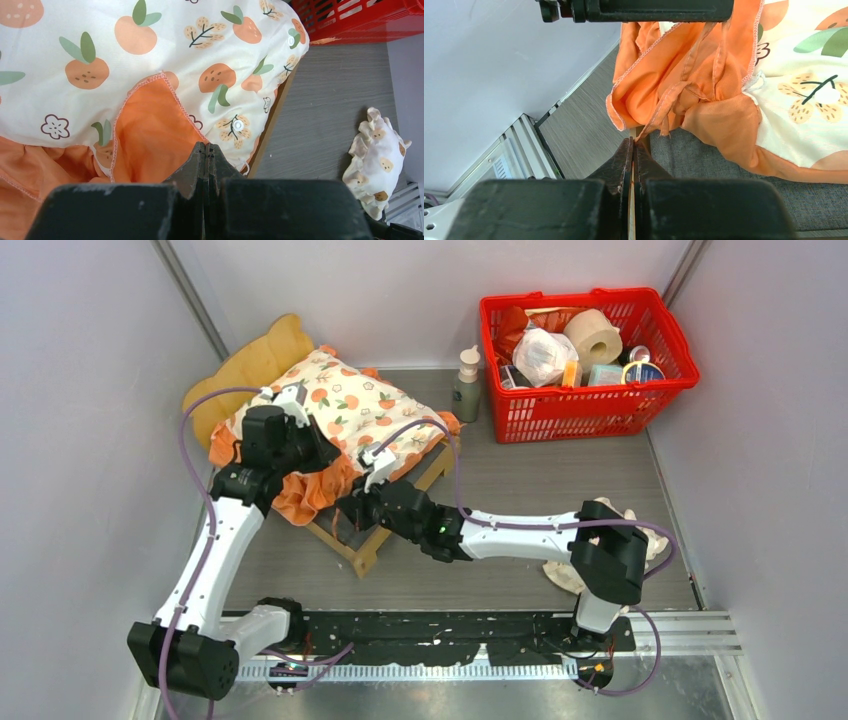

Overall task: Set up the pet bed
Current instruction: Cross the ropes on the bed frame.

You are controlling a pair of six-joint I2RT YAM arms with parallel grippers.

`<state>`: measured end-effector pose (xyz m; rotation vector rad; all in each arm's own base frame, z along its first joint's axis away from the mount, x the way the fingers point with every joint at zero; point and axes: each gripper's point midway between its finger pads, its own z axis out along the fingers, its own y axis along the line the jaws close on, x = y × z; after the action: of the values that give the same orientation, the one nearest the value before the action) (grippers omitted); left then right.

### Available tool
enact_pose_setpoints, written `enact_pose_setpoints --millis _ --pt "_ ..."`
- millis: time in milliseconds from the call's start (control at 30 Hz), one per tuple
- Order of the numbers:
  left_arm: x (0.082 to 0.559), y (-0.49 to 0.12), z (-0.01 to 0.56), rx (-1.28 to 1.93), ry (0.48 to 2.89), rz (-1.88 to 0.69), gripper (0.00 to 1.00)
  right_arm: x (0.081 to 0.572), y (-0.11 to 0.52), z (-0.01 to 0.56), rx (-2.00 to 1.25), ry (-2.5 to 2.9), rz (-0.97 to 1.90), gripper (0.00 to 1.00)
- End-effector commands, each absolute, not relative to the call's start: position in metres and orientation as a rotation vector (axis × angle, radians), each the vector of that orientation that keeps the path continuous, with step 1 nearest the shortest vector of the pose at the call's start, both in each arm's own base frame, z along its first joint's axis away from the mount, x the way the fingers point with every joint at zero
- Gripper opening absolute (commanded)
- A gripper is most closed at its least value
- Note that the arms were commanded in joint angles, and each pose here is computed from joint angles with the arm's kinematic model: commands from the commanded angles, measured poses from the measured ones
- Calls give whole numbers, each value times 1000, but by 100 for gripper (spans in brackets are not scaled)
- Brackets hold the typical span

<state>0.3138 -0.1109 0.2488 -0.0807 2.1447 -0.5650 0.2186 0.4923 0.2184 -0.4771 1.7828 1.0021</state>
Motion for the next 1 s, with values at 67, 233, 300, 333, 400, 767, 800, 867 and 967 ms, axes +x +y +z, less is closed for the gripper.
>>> enact_pose_setpoints --millis 67,233,300,333,400,767,800,867,967 --pt "324 -111 271 -44 2081 -548 0 224 489 264 -423 1691 1059 5" --pt "323 -111 269 -39 2091 -545 0 222 488 251 -429 1722 1054 5" --pt "322 -111 268 -39 2091 -546 0 221 487 244 -428 1738 1049 5" --pt "322 -111 268 -40 2093 -545 0 221 487 242 -429 1742 1047 5" --pt "320 -111 266 -39 2098 -548 0 221 485 232 -435 1759 1035 5" --pt "311 -112 260 -40 2112 -566 0 210 486 206 -425 1831 1076 5" --pt "310 -112 258 -41 2114 -568 0 210 486 202 -427 1838 1077 5" --pt "308 -112 256 -42 2117 -571 0 208 487 197 -425 1849 1082 5" --pt "303 -113 252 -39 2129 -578 0 206 489 191 -424 1862 1086 5"
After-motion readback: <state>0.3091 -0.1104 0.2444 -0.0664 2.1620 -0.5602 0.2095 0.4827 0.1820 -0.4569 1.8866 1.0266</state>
